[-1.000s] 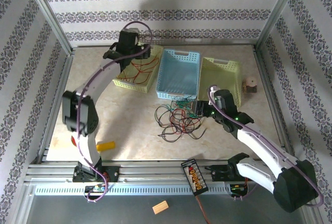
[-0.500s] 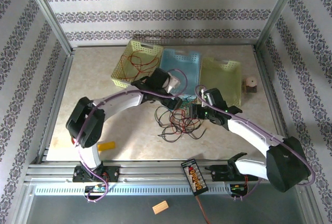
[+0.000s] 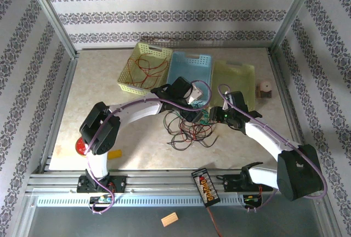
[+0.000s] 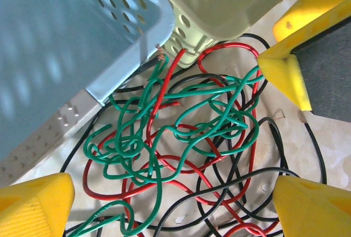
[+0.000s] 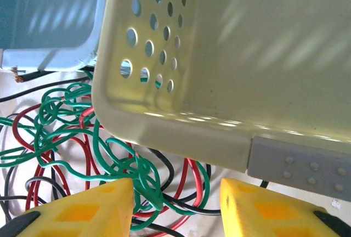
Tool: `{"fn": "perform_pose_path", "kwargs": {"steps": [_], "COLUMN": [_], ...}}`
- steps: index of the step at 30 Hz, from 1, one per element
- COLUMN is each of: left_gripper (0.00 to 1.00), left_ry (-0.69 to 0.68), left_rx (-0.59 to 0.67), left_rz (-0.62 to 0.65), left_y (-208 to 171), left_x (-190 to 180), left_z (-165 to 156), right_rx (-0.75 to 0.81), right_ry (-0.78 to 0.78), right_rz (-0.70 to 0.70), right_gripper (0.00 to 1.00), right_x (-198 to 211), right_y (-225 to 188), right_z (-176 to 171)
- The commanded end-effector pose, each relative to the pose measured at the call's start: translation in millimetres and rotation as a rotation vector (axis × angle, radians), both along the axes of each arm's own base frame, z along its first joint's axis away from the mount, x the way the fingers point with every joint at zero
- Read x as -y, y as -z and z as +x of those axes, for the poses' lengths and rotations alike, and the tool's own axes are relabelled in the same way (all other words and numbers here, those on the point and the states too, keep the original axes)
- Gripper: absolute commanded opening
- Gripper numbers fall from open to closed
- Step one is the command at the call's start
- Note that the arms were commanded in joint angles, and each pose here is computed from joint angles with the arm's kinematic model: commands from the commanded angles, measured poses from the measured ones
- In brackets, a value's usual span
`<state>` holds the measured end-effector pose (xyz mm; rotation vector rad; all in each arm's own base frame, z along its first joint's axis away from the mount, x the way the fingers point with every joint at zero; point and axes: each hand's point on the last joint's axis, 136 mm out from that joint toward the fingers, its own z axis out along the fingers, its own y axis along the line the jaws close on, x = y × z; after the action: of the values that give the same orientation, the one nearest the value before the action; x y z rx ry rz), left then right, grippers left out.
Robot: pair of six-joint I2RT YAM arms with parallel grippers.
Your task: Untangle the cables
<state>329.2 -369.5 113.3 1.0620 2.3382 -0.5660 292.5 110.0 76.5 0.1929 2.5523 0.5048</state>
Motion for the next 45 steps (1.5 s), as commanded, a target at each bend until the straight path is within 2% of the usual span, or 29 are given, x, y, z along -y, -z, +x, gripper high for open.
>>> {"fn": "perform_pose_path", "kwargs": {"steps": [1,13,19,24,30,45], "left_gripper": [0.93,0.9,0.88,0.88,0.88,0.84], "left_ry": [0.035,0.037,0.038,0.034,0.027,0.037], "left_rx": [-0.038,-0.075,-0.088,-0.101,-0.112,-0.114], "left_rz": [0.035,0.087,0.104,0.116,0.111,0.121], "left_y": [17.4,43.6,56.0,66.9,69.9,69.6], "left_x": [3.0,0.1,-3.1,-5.7,-5.3,-5.5], "left_z": [-12.8,-17.4,-20.9,-23.1,-25.0,-25.2], "right_rx": [-0.031,-0.075,-0.014,0.025,-0.044,-0.113], "right_ry": [0.025,0.064,0.025,0.081,0.151,0.067], "right_rz": [0.01,0.003,0.054,0.049,0.077,0.085], "right_gripper": [0.44,0.39,0.42,0.44,0.45,0.4], "right_x": [4.9,14.3,6.2,18.5,32.1,15.3], "right_y": [9.9,23.2,7.5,0.6,16.6,30.4], "right_z": [-2.5,-6.6,-7.2,-16.7,-30.6,-16.3]}}
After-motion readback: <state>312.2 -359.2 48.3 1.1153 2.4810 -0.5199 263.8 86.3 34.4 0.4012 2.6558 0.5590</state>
